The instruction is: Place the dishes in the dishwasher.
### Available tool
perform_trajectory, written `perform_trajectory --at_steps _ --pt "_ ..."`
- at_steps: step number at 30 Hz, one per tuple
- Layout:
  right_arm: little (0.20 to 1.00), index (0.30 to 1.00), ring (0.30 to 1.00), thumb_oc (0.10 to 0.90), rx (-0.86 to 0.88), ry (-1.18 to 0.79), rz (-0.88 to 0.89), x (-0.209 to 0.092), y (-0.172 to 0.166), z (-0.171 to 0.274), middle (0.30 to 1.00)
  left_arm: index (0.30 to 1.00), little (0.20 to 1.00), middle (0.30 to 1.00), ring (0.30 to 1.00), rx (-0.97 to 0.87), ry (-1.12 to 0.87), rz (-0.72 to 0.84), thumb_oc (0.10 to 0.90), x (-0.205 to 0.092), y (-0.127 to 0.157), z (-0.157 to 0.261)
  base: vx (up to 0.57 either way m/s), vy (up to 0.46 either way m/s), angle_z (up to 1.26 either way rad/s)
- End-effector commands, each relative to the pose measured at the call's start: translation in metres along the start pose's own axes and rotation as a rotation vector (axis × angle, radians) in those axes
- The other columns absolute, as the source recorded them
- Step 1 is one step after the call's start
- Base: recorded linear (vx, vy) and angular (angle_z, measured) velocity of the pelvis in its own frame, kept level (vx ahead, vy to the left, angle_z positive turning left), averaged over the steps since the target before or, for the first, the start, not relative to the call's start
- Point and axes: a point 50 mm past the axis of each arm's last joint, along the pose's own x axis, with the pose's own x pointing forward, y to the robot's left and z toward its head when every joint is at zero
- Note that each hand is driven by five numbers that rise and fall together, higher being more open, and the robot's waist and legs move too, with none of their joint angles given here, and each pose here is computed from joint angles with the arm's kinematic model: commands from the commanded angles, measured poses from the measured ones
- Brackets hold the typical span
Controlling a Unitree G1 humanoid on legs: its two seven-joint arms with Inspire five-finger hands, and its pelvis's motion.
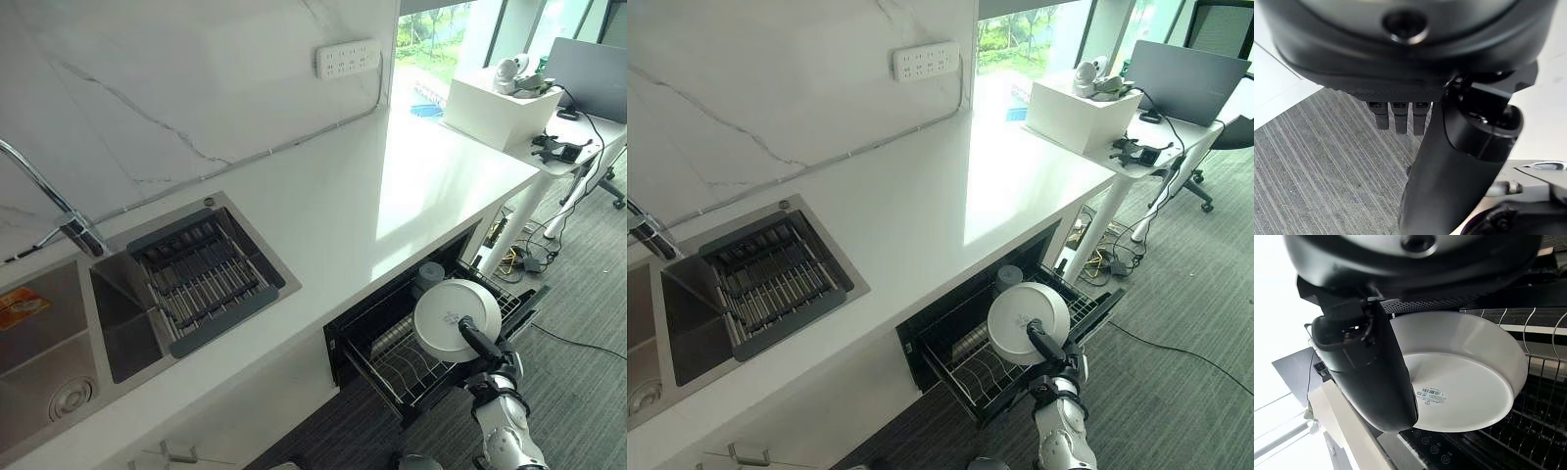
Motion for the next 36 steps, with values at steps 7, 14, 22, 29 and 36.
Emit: perform_trajectory --at_steps 7,14,22,29,36 --pt "0.3 0.3 0.3 0.4 -0.285 -0.258 0.183 0.016 0.041 0.048 0.3 0.9 0.9 0.9 0.9 -0.006 -0.083 0.03 0.8 0.0 0.007 0.022 0.02 0.014 0.06" --pt "0.3 0.3 0.3 0.4 -0.937 -0.533 0.326 0.028 0.087 0.111 0.3 0.9 0.9 0.9 0.9 0.042 -0.131 0.043 0.8 -0.002 0.02 0.041 -0.03 0.007 0.23" --pt "0.3 0.3 0.3 0.4 -1.386 -0.603 0.461 0.037 0.136 0.119 0.3 0.9 0.9 0.9 0.9 0.055 -0.151 0.072 0.8 -0.003 0.038 0.052 0.01 -0.003 0.18" --pt "0.3 0.3 0.3 0.4 -1.618 -0.713 0.395 0.043 0.152 0.11 0.3 0.9 0.9 0.9 0.9 0.078 -0.174 0.098 0.8 -0.005 0.049 0.068 0.01 -0.014 0.09" --pt "0.3 0.3 0.3 0.4 -1.712 -1.205 -0.276 0.05 0.158 0.148 0.3 0.9 0.9 0.9 0.9 0.048 -0.332 0.098 0.8 -0.013 0.047 0.121 -0.16 -0.002 0.2"
